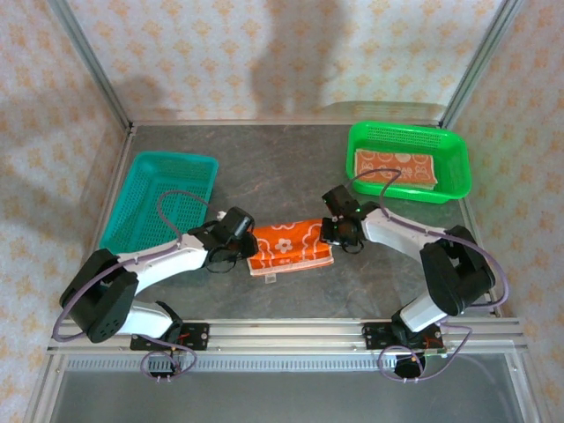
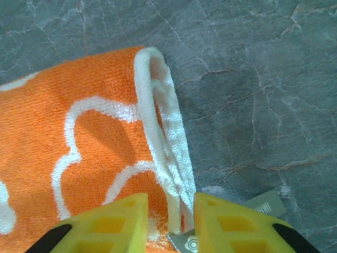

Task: Fold and stack the towels

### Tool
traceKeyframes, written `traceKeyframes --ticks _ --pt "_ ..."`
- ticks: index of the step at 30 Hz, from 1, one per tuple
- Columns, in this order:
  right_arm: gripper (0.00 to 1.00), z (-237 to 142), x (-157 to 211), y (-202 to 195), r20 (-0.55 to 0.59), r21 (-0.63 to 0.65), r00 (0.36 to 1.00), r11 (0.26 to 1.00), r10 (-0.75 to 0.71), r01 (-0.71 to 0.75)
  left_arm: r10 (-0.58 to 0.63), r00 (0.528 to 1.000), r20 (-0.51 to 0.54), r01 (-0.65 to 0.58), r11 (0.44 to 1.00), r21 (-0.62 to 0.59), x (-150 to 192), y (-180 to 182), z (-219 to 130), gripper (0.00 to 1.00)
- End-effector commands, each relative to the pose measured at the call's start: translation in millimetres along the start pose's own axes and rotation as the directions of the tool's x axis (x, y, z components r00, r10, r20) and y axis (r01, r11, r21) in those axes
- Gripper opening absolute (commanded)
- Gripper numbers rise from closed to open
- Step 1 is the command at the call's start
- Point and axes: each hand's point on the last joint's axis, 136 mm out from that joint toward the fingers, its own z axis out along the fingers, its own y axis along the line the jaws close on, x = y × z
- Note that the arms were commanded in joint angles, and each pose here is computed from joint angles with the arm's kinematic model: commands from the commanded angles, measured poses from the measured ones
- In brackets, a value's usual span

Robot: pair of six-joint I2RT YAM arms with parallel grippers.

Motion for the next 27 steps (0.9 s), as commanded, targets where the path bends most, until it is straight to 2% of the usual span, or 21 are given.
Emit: traceKeyframes --ticks 1,5,9,10,12,13,14,22,27 --pt "0.27 5 -1 1 0.002 0.002 1.000 1.000 0.002 -0.002 -0.019 1.000 0.020 0.018 1.000 0.023 -9 -8 -1 0.26" --pt "0.21 8 1 0 -0.008 0.006 1.000 1.000 0.004 -0.004 -0.020 1.000 0.016 0.020 1.000 0.021 -8 -7 1 0.21" --pt "0.22 10 2 -1 -0.015 0.007 1.000 1.000 0.003 -0.003 -0.022 1.000 0.009 0.022 1.000 0.016 -7 -5 4 0.21" --pt "0.20 10 2 0 -0.015 0.005 1.000 1.000 0.003 -0.003 -0.023 1.000 0.007 0.023 1.000 0.017 -7 -5 4 0.16" --pt "0.08 8 2 0 -0.013 0.006 1.000 1.000 0.002 -0.002 -0.025 1.000 0.004 0.025 1.000 0.017 -6 -5 4 0.03" --pt "0.04 7 2 0 -0.010 0.005 1.000 1.000 0.002 -0.002 -0.028 1.000 0.004 0.028 0.999 0.016 -5 -4 3 0.00" --pt "0.00 4 2 -1 -0.006 0.006 1.000 1.000 0.002 -0.002 -0.030 1.000 0.007 0.030 0.999 0.015 -6 -4 1 0.00" --pt "0.00 -27 1 -1 0.030 -0.008 0.999 1.000 -0.020 0.020 -0.078 0.996 0.042 0.075 0.995 0.059 -8 -5 -30 0.00" --pt "0.00 -36 8 -2 0.025 -0.023 1.000 1.000 -0.014 0.015 -0.113 0.992 0.047 0.109 0.990 0.086 4 -4 -38 0.00"
